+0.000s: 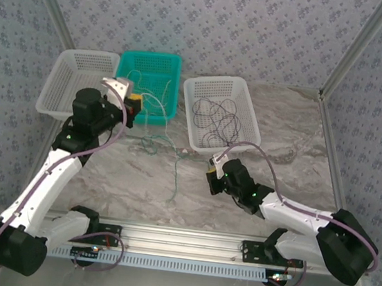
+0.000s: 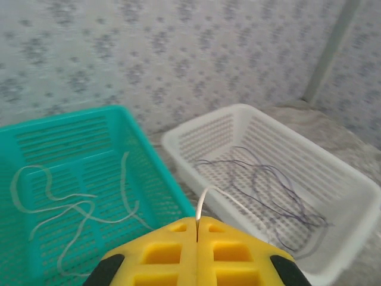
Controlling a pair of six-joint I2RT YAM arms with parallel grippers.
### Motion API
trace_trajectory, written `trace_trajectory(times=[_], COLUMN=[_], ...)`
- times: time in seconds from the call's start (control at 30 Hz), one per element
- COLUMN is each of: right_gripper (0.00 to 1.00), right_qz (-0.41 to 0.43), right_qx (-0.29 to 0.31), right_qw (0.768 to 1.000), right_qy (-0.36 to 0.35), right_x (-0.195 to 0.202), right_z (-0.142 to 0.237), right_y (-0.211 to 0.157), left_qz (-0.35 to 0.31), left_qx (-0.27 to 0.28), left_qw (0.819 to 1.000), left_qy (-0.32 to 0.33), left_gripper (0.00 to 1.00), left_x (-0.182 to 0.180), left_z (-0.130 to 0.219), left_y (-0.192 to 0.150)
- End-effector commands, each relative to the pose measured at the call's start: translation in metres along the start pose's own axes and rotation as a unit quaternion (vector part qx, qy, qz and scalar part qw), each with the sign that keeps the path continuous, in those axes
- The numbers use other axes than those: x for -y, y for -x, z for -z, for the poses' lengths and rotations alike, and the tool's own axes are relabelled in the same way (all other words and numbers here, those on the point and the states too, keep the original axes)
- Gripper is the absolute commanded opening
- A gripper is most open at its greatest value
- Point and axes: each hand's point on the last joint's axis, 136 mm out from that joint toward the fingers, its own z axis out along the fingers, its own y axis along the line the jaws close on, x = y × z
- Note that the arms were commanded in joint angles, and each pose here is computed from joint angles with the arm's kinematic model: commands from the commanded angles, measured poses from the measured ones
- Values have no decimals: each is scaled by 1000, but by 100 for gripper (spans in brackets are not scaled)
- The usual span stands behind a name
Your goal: Untangle the cables
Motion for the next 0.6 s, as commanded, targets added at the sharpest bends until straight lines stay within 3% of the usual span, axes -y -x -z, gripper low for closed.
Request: trace_trajectory(times=[0.0, 0.1, 0.2, 0.3, 0.57], right_gripper=[0, 0, 0, 0, 0], right_qz=[3, 11, 16, 19, 18], right_qx=[-33, -30, -26, -23, -19], right_qw=[999, 999, 1000, 1000, 1000], right_qy=[-6, -2, -4, -8, -9], right_x=[-2, -7, -8, -8, -10], right_z=[-3, -3, -2, -3, -5], right_y=[-21, -20, -17, -11, -6], left_qz=[31, 52, 51, 49, 23], left_qx=[29, 21, 39, 89, 193], left_qw=[996, 990, 995, 995, 979], left_qy=[75, 126, 76, 23, 55], left_gripper=[0, 0, 0, 0, 0], left_x=[-27, -48, -32, -12, -19], left_z=[17, 23, 22, 29, 44], left_y=[23, 18, 28, 55, 135])
